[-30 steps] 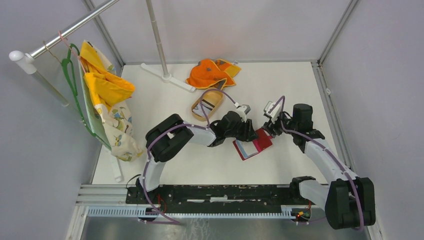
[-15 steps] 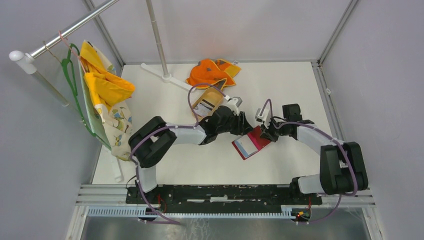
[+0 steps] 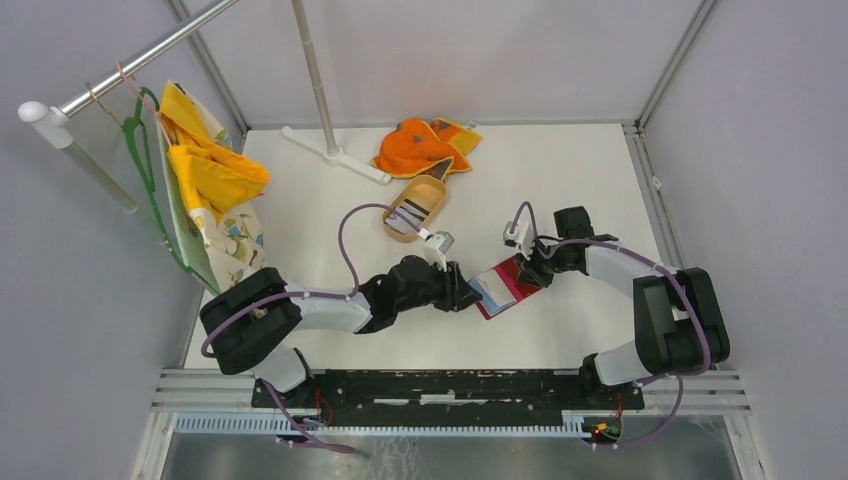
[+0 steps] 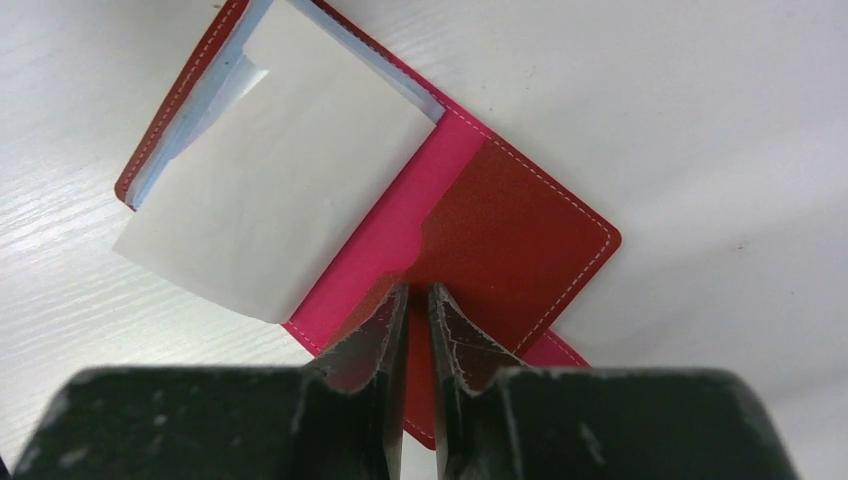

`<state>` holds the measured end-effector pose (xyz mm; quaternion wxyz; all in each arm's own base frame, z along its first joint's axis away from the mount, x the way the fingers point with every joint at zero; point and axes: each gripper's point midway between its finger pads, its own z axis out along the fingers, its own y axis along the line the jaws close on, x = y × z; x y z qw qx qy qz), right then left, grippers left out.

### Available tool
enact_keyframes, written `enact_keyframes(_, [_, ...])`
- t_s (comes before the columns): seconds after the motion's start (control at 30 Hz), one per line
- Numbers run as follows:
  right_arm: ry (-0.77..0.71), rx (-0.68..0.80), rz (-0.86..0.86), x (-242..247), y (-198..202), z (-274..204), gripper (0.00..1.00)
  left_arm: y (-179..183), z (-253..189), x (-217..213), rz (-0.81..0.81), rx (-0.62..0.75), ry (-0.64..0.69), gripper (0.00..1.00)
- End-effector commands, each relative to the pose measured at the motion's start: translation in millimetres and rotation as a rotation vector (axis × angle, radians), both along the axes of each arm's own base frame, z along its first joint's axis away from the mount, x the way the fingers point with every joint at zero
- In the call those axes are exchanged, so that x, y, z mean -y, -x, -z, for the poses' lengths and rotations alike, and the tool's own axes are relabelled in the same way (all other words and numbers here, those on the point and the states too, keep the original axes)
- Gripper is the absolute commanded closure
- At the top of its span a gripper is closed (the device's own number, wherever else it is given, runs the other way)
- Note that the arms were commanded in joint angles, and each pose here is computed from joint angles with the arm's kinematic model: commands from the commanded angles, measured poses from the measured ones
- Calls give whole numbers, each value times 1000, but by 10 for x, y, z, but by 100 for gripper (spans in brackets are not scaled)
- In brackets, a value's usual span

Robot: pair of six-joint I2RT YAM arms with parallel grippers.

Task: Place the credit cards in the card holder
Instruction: Open the card holder at the center of the board.

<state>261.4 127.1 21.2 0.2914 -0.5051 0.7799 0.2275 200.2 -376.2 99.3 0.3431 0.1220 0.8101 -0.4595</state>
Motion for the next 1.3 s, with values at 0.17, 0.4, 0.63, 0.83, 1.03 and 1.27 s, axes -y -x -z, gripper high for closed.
enact_keyframes(0.17, [16,17,4,8,-77,-36,81,78,-31,123,-48,-38,63,68])
enact_keyframes(0.4, [20,13,10,8,-77,-26,82,50,118,257,-27,-58,36,78])
enact_keyframes(0.63, [18,13,8,-3,-75,-28,82,-2,301,359,-19,-72,-3,81])
enact_keyframes(0.83, [15,14,6,-10,-73,-39,81,-42,321,497,6,-73,-5,80])
enact_keyframes(1.03, [9,18,3,-22,-79,-60,81,-94,309,618,25,-64,-10,77])
enact_keyframes(1.27, [4,16,6,-32,-84,-69,80,-169,193,719,40,-28,-2,73])
